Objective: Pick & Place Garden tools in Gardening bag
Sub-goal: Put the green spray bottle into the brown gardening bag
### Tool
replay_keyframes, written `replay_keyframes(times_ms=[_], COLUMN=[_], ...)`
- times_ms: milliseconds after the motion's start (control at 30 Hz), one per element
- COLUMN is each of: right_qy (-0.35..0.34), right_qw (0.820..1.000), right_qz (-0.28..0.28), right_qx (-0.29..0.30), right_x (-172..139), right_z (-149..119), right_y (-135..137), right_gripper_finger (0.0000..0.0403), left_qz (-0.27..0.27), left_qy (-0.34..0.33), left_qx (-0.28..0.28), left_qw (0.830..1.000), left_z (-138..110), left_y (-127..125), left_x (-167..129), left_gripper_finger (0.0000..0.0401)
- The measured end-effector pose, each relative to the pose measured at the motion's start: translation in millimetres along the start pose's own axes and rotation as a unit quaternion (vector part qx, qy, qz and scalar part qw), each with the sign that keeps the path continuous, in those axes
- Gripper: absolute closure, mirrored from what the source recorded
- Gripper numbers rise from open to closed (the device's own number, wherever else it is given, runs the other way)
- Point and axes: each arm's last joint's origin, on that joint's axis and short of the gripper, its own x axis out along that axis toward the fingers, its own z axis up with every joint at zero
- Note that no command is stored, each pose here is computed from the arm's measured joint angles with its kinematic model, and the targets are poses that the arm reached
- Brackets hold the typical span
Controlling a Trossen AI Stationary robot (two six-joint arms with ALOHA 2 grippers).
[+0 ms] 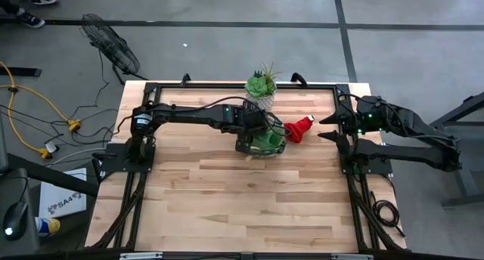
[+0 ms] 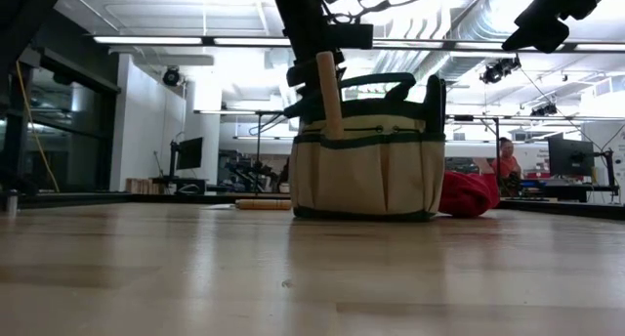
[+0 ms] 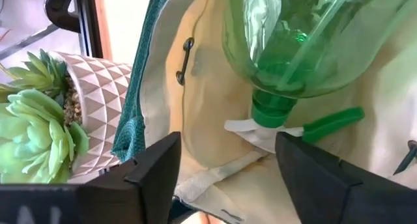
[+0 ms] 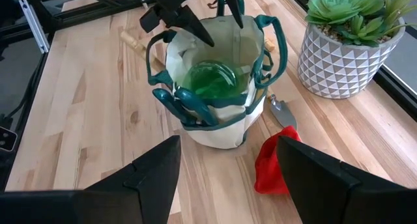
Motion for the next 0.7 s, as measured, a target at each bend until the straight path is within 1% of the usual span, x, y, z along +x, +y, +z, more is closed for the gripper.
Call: replay_keyframes(times_ms=[100, 200, 267, 367, 433, 500, 600, 700], right_qy=[0.000, 0.000, 0.000, 0.000, 0.000, 0.000, 0.000, 0.000], right_qw=[1.000, 1.000, 1.000, 1.000, 1.000, 1.000, 1.000, 1.000], right_qz=[0.000, 0.000, 0.000, 0.000, 0.000, 0.000, 0.000, 0.000], right_qx=[0.000, 0.000, 0.000, 0.000, 0.000, 0.000, 0.000, 0.000], right_x=[0, 0, 0, 0, 0, 0, 0, 0], right_z=[0, 0, 0, 0, 0, 0, 0, 0], right_y=[0, 0, 0, 0, 0, 0, 0, 0], right_gripper_finger=[0.0159, 0.0159, 0.0159, 0.0159, 0.0159, 0.0159, 0.0159, 0.0159], left_qz=[0.001, -0.001, 0.005, -0.008, -0.028, -0.053, -0.081, -0.103], left_qy=[0.000, 0.000, -0.016, -0.043, -0.063, -0.073, -0.081, -0.084], left_qx=[0.003, 0.003, -0.004, -0.013, -0.022, -0.031, -0.041, -0.049], left_qw=[1.000, 1.000, 1.000, 0.999, 0.997, 0.995, 0.993, 0.990], left_z=[0, 2, 7, 13, 16, 17, 18, 20], left_y=[0, 4, 9, 14, 14, 13, 10, 6], left_x=[0, -6, -13, -22, -24, -25, -22, -16], left_gripper_finger=[0.0144, 0.0143, 0.0147, 0.0166, 0.0190, 0.0223, 0.0288, 0.0367])
